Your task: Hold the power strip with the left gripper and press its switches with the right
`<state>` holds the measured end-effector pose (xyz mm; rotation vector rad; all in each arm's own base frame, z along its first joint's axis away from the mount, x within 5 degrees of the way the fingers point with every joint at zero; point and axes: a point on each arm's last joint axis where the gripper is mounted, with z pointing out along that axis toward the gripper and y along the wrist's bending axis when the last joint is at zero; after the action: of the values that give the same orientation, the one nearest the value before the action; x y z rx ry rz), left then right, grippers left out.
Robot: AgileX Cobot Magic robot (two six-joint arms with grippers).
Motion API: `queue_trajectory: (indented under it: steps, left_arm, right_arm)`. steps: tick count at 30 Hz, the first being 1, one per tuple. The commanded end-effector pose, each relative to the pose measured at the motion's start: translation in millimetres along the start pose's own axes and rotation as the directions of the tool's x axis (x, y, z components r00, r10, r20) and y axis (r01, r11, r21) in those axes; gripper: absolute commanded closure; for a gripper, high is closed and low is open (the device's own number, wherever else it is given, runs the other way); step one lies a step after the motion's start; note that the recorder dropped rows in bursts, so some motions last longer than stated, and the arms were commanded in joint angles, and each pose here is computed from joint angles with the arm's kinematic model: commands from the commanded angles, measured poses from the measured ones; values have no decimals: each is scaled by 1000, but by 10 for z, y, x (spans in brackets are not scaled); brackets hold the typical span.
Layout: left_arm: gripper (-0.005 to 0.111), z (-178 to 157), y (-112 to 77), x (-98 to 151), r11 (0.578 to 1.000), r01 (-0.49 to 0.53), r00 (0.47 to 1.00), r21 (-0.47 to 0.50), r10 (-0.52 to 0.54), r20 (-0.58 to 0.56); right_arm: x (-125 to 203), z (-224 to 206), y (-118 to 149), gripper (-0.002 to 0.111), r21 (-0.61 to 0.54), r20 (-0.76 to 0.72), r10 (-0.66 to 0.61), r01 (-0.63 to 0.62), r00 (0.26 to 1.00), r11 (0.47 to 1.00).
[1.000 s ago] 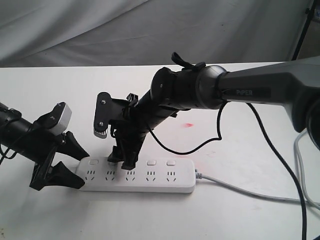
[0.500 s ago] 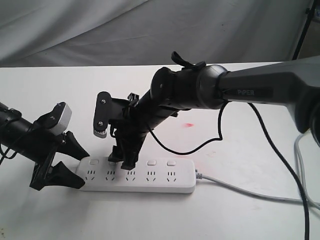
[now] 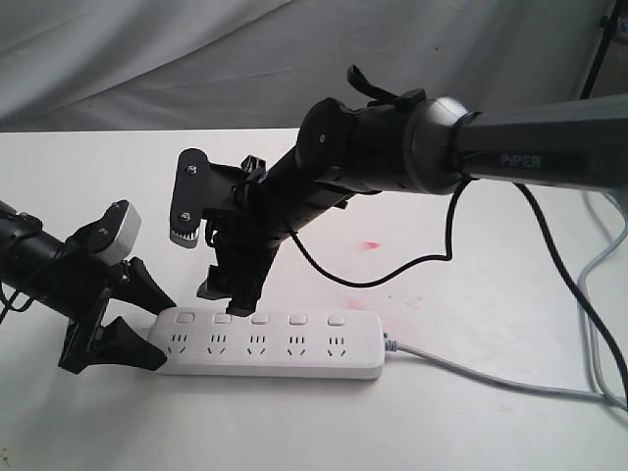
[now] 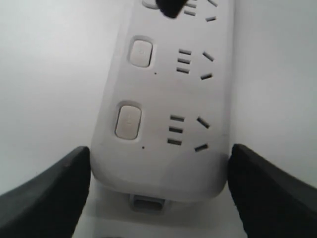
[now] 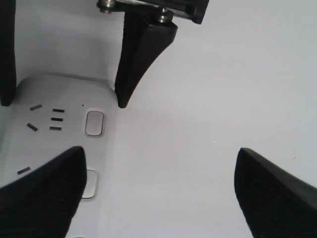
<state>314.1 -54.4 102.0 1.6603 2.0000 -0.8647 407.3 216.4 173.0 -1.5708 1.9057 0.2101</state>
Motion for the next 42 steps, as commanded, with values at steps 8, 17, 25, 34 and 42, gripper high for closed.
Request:
queue_trajectory:
  steps: [8,17,25,34,42]
  left_arm:
    - [84,7,14,-11,1000,-12,1000,-8,12,-6]
    - [84,7,14,-11,1000,-12,1000,-8,12,-6]
    - [84,7,14,-11,1000,-12,1000,-8,12,-6]
    - [84,7,14,-11,1000,-12,1000,-8,12,-6]
    - [84,7,14,-11,1000,-12,1000,-8,12,-6]
  right_arm:
    - [248,-120,-98,33,-77,-47,50,-54,998,996]
    - [381,-131,-128,33,-91,-65,81,-87,995,992]
    - [482,24,-87,33,-121,-89,92,-102,992,987]
    - [575,154,-65,33,-127,-110,86,-100,990,987]
    - [580,153,-61,33,-132,-115,79,-94,990,987]
